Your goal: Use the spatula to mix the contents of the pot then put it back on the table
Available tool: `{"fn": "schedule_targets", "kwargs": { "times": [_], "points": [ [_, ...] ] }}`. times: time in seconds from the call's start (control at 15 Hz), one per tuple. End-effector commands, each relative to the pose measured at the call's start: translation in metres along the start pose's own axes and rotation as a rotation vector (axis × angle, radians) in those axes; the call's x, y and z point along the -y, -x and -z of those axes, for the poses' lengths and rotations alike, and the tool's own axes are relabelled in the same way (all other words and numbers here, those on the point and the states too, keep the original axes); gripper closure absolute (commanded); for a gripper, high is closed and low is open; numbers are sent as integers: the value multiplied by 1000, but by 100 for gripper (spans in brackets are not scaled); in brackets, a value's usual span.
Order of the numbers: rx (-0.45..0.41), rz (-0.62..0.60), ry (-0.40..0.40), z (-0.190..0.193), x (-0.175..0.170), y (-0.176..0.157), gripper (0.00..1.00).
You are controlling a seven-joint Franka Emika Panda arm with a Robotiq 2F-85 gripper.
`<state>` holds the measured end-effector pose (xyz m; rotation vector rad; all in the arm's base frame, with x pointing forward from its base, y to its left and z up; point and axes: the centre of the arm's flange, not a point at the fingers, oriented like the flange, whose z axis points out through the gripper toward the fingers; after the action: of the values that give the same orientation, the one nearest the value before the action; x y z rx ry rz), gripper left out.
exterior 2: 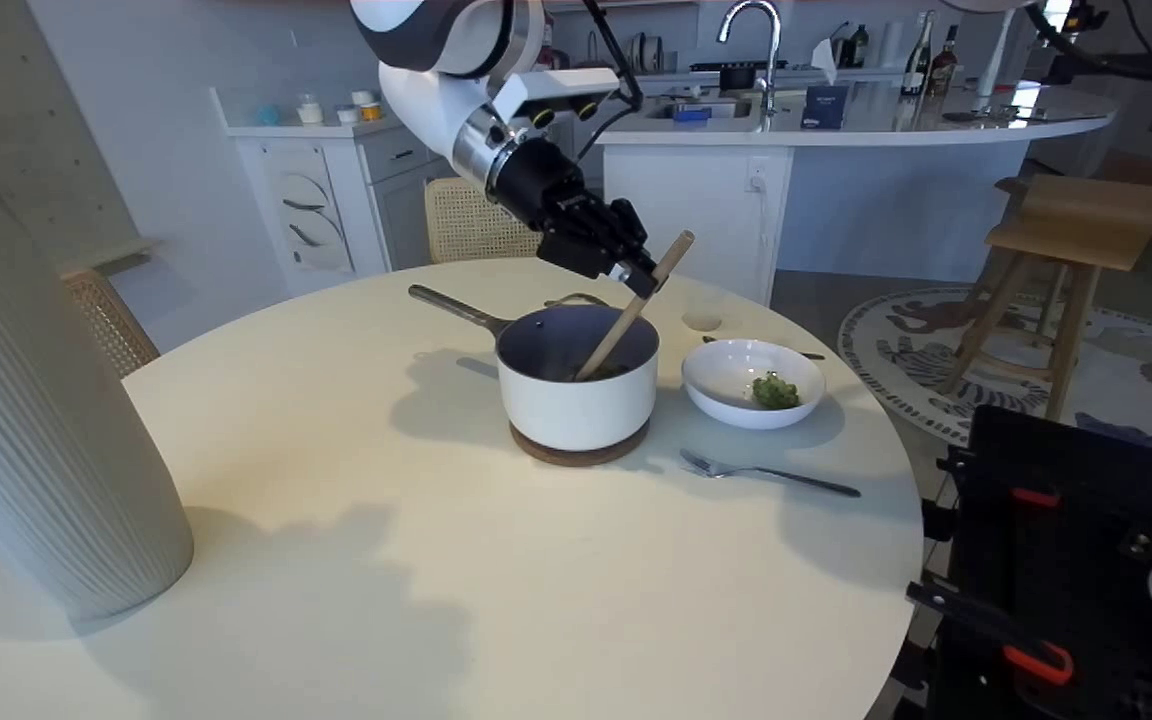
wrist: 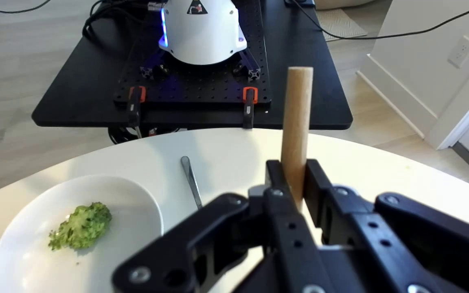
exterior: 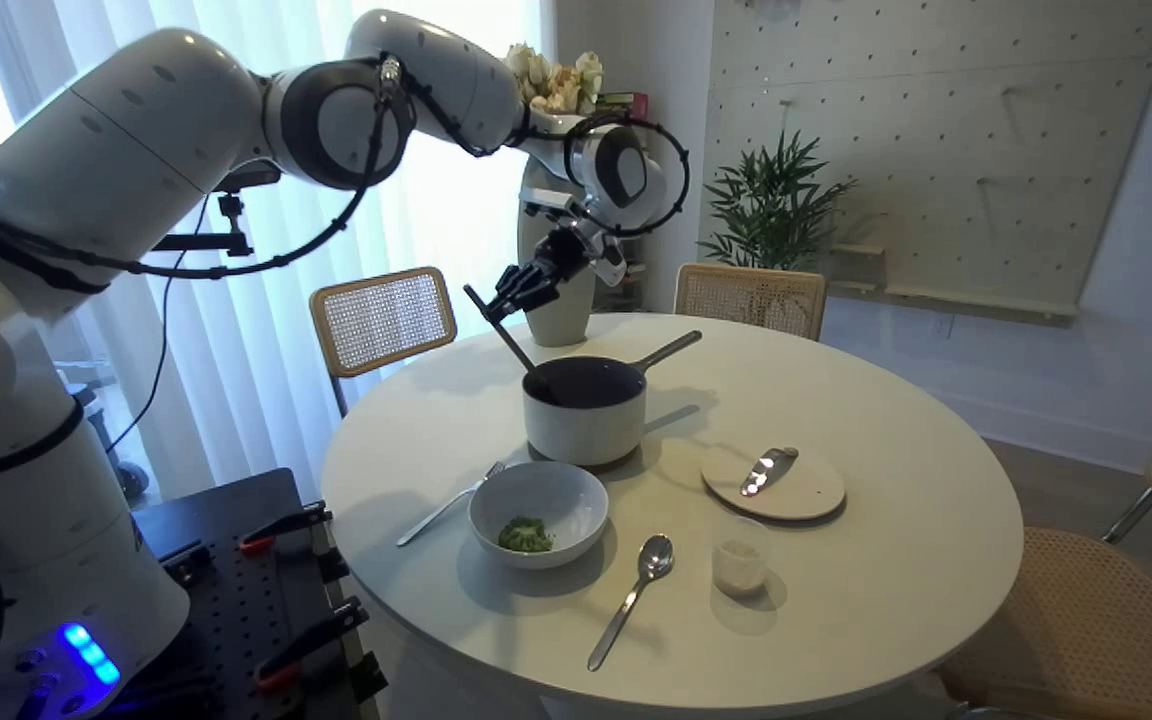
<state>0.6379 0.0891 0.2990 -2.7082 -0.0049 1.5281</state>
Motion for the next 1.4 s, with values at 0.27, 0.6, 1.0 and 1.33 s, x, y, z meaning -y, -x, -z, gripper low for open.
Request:
{"fn": "schedule_targets", "kwargs": {
  "times": [0.27,0.6,1.0,1.33],
  "points": [
    [-77,-43,-38,40,-15,-8,96],
    [-115,-88,-56,48,-46,-14,96],
    [-100,-122,-86,49,-75,-16,96],
    [-49,-109,-59,47,-74,-2,96]
  ]
}}
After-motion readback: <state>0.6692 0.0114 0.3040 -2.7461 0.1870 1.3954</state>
